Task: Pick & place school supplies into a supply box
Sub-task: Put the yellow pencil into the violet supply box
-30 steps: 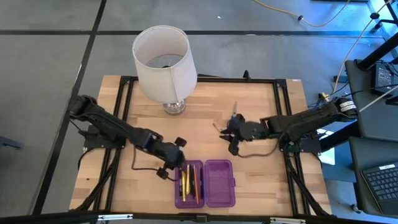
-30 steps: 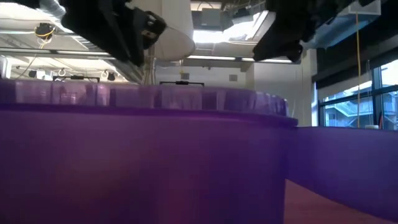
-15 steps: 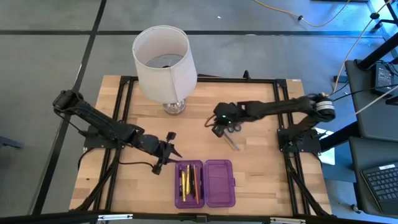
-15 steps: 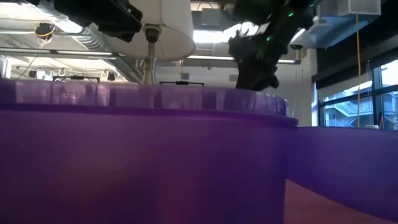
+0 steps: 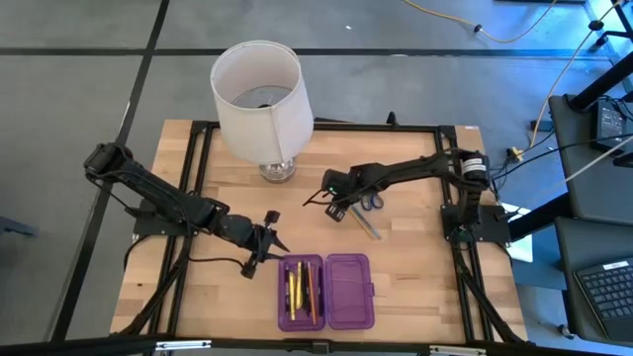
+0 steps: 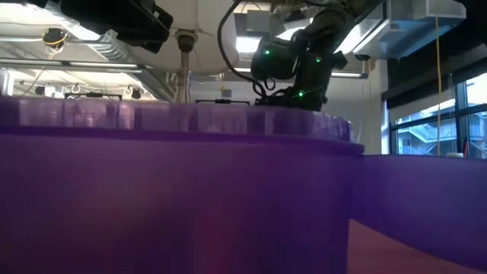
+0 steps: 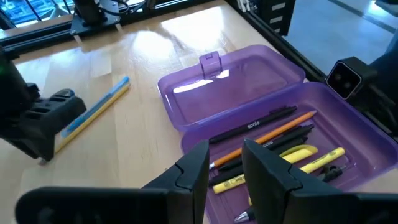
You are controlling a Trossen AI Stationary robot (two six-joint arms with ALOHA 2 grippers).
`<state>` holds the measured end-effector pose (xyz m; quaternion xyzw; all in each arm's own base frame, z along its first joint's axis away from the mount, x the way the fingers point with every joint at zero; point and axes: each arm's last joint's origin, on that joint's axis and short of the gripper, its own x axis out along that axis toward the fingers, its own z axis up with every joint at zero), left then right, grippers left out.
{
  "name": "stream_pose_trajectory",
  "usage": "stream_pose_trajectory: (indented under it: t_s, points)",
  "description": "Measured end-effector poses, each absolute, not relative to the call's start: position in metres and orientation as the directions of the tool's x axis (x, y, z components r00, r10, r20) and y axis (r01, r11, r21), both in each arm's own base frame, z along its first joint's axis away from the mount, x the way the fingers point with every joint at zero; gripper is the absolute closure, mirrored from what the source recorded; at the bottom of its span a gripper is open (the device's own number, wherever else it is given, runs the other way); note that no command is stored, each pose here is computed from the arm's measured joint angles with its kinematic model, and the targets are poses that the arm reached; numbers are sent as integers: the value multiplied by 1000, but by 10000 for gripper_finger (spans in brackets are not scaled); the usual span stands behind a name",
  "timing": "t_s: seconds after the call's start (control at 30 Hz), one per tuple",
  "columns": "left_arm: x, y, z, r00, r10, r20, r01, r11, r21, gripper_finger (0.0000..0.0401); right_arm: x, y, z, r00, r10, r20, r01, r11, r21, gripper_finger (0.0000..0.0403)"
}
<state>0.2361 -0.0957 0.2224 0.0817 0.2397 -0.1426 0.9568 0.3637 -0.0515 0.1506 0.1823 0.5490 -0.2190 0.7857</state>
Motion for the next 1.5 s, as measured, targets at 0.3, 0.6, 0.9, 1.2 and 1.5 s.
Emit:
stream_pose_trajectory:
  t_s: [0.3, 0.6, 0.9, 1.2, 1.5]
  points:
    - [236, -96, 222, 841, -233, -488, 313, 945, 88, 310, 364, -52, 146, 288, -151, -946, 529, 848, 26, 298]
    - [236, -96, 222, 841, -233, -489, 314, 945, 89, 309, 364, -51, 145, 296, -99, -950, 432, 901, 41, 298]
    - [236, -95, 221, 837, -231, -496, 314, 945, 90, 313, 363, -56, 145, 284, -99, -954, 483, 874, 53, 298]
    - [236, -95, 221, 837, -231, -497, 314, 945, 90, 309, 362, -58, 145, 281, -103, -954, 474, 879, 45, 237]
    - [235, -95, 221, 836, -230, -498, 314, 945, 90, 309, 372, -58, 163, 307, -122, -944, 432, 901, 24, 194]
